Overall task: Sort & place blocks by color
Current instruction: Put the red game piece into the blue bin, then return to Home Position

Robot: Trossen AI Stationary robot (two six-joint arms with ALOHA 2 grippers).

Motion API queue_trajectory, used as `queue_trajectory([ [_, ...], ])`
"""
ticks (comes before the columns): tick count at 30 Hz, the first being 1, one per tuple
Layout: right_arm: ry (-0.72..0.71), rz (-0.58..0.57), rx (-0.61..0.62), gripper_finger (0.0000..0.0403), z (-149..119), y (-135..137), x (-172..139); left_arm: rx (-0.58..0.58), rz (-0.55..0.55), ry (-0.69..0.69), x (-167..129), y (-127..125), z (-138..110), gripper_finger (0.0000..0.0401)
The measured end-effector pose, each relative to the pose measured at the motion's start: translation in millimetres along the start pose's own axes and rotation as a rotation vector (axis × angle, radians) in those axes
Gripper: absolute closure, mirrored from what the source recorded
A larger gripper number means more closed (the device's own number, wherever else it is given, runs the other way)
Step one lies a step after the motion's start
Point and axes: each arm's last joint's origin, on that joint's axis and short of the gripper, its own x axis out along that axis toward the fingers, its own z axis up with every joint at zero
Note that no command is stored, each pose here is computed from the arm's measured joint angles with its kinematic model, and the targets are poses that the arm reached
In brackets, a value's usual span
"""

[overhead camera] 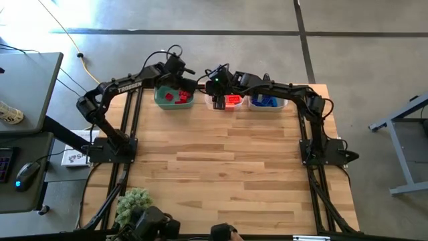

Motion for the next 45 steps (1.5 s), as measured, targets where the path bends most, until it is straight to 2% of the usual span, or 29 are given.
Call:
queue_trajectory([
  [4,0.002,-0.001,0.005,0.0167,-1,-1,0,0.009,0.124,0.016,0,5,-4,0.0326],
  [6,0.002,-0.001,0.005,0.0167,-1,-1,0,0.034,0.149,0.025,-1,6,-6,0.0322],
  [10,-0.004,0.0,0.001,0.0167,1,1,-1,0.05,0.149,0.028,-1,6,-6,0.0303],
  [17,-0.014,0.013,0.003,0.0167,6,10,-3,0.09,0.065,0.062,0,4,-7,0.0254],
  [21,-0.023,0.025,0.03,0.0167,11,18,-4,0.085,0.058,0.064,0,4,-7,0.0225],
  [26,-0.021,0.055,0.096,0.0167,17,33,-8,0.091,-0.068,0.086,-8,0,-7,0.021],
  [30,-0.01,0.085,0.197,0.0167,23,48,-12,0.125,-0.196,0.072,-27,-7,-8,0.0209],
  [33,0.013,0.125,0.253,0.0167,26,62,-16,0.175,-0.244,0.021,-49,-17,-10,0.0209],
  [39,0.029,0.305,0.324,0.0167,33,91,-26,0.29,-0.362,-0.08,-99,-44,-27,0.0208],
  [42,0.017,0.399,0.374,0.0167,38,104,-31,0.361,-0.423,-0.118,-121,-56,-42,0.0208],
  [45,0.013,0.492,0.412,0.0167,43,118,-37,0.385,-0.478,-0.147,-134,-62,-61,0.0208],
])
